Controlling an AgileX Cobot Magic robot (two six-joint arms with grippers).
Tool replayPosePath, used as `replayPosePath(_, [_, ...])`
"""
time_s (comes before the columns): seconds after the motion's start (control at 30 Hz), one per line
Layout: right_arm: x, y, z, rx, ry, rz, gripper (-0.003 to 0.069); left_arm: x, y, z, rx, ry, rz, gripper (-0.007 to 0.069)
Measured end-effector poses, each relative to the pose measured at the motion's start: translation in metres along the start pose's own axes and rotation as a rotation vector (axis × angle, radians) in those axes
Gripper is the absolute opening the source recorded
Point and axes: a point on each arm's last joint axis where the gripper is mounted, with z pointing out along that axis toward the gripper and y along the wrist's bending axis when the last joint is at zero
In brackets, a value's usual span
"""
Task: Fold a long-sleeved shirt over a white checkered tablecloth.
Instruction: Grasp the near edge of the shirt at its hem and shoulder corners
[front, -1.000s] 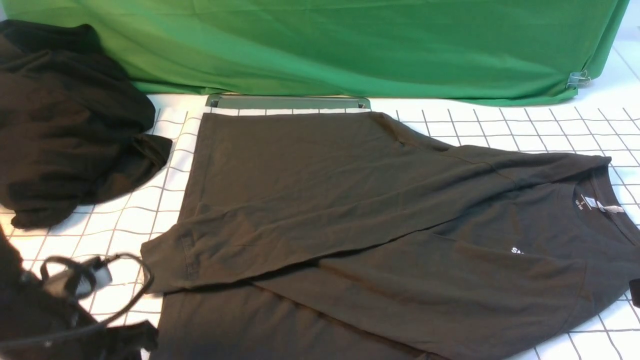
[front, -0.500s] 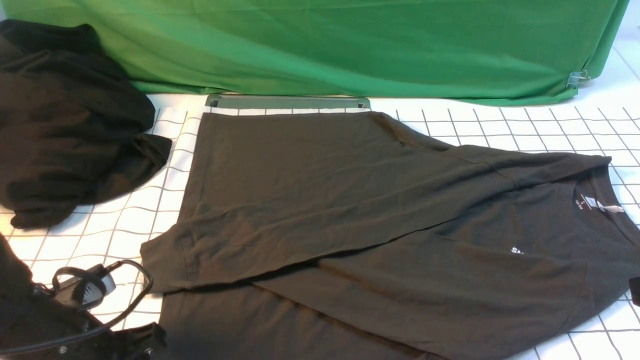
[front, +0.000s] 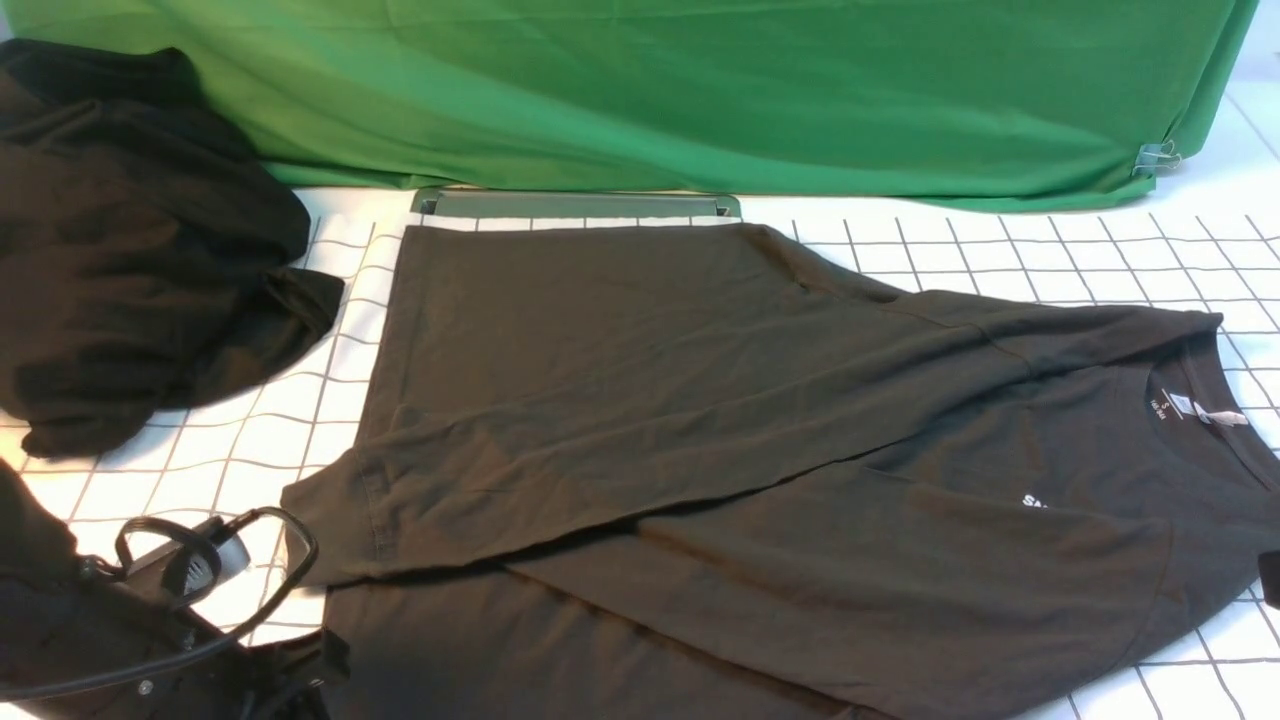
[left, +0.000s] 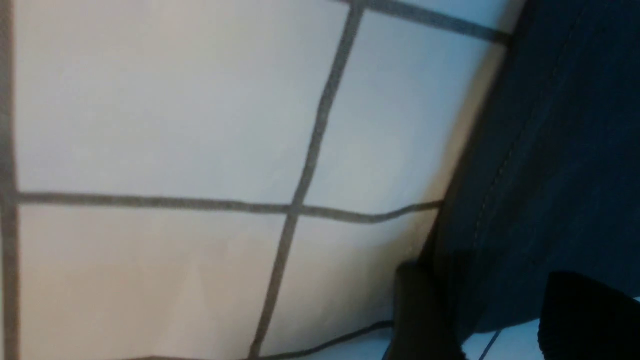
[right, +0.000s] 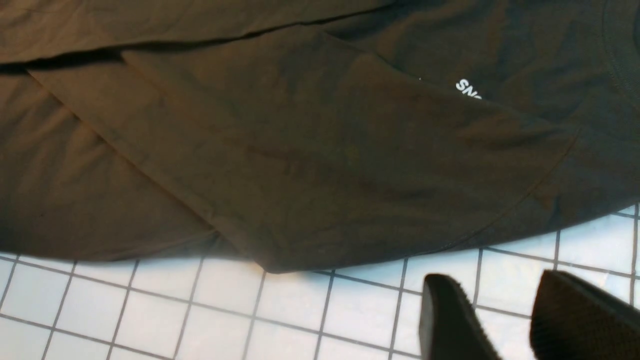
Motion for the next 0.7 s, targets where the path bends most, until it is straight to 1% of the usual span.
replayPosePath(0.03, [0.0, 0.0, 0.0, 0.0, 0.0, 0.0, 0.0241, 0.0, 0.0, 0.0, 0.0, 0.0, 0.0, 0.0315])
replayPosePath(0.07, [0.0, 0.0, 0.0, 0.0, 0.0, 0.0, 0.0241, -0.001, 0.0, 0.0, -0.002, -0.014, 0.002, 0.0288])
replayPosePath(0.1, [0.0, 0.0, 0.0, 0.0, 0.0, 0.0, 0.0241, -0.002, 0.0, 0.0, -0.002, -0.017, 0.002, 0.0281])
replayPosePath(0.23, [0.0, 0.0, 0.0, 0.0, 0.0, -0.001, 0.0241, -0.001, 0.002, 0.002, -0.008, -0.028, 0.008, 0.0181])
replayPosePath(0.43, [0.0, 0.0, 0.0, 0.0, 0.0, -0.001, 0.0241, 0.0, 0.005, 0.003, -0.033, -0.021, 0.074, 0.0024])
replayPosePath(0.5, [0.001, 0.0, 0.0, -0.002, 0.015, -0.009, 0.0241, 0.001, 0.005, 0.002, -0.036, -0.02, 0.084, 0.0001])
replayPosePath(0.7, [0.004, 0.001, 0.003, -0.016, 0.069, -0.042, 0.0241, 0.003, -0.001, -0.013, -0.024, -0.057, 0.122, -0.0006])
